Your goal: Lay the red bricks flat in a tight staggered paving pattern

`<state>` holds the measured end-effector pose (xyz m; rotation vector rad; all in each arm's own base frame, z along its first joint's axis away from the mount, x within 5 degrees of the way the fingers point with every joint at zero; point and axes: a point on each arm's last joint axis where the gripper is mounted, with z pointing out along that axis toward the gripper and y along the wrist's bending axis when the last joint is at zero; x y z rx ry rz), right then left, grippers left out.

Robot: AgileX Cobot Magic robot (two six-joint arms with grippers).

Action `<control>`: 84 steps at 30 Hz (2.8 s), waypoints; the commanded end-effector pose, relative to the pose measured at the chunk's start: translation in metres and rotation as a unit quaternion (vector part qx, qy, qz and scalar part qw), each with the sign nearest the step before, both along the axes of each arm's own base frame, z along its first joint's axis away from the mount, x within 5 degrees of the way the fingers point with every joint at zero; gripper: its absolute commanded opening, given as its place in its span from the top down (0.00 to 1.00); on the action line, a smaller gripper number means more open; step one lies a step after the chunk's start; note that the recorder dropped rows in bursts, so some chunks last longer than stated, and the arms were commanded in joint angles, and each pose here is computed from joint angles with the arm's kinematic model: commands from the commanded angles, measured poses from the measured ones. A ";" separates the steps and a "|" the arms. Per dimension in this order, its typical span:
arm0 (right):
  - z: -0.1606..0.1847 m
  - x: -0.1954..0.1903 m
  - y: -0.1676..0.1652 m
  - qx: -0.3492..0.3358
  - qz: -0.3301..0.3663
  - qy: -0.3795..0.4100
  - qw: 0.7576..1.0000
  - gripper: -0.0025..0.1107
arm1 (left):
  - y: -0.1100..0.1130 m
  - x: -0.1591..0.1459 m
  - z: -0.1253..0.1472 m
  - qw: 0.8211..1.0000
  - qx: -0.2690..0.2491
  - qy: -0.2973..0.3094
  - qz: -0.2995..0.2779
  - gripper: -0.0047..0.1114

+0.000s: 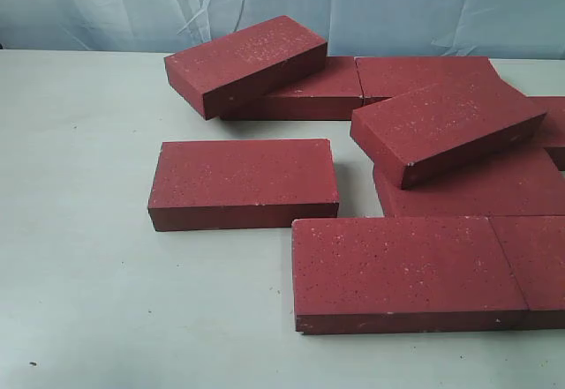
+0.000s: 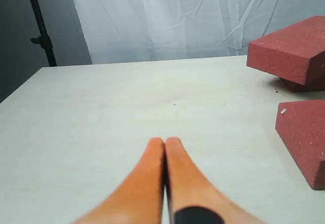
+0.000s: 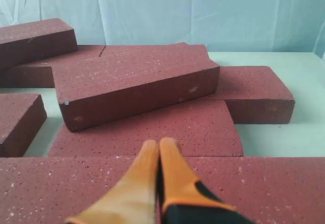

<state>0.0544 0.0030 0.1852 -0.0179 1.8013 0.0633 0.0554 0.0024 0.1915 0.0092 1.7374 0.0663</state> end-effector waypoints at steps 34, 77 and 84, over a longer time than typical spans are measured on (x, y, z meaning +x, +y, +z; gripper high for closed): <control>0.047 -0.002 0.000 0.011 -0.002 -0.265 0.964 0.98 | 0.000 0.000 0.000 1.000 -0.001 -0.007 0.002 0.96; 0.151 -0.010 -0.001 0.003 -0.002 -0.182 0.983 0.98 | 0.000 0.000 0.000 1.000 -0.001 -0.007 0.002 0.96; 0.146 0.009 0.000 0.004 -0.001 -0.137 0.991 0.98 | 0.000 0.000 0.000 1.000 -0.001 -0.007 0.002 0.96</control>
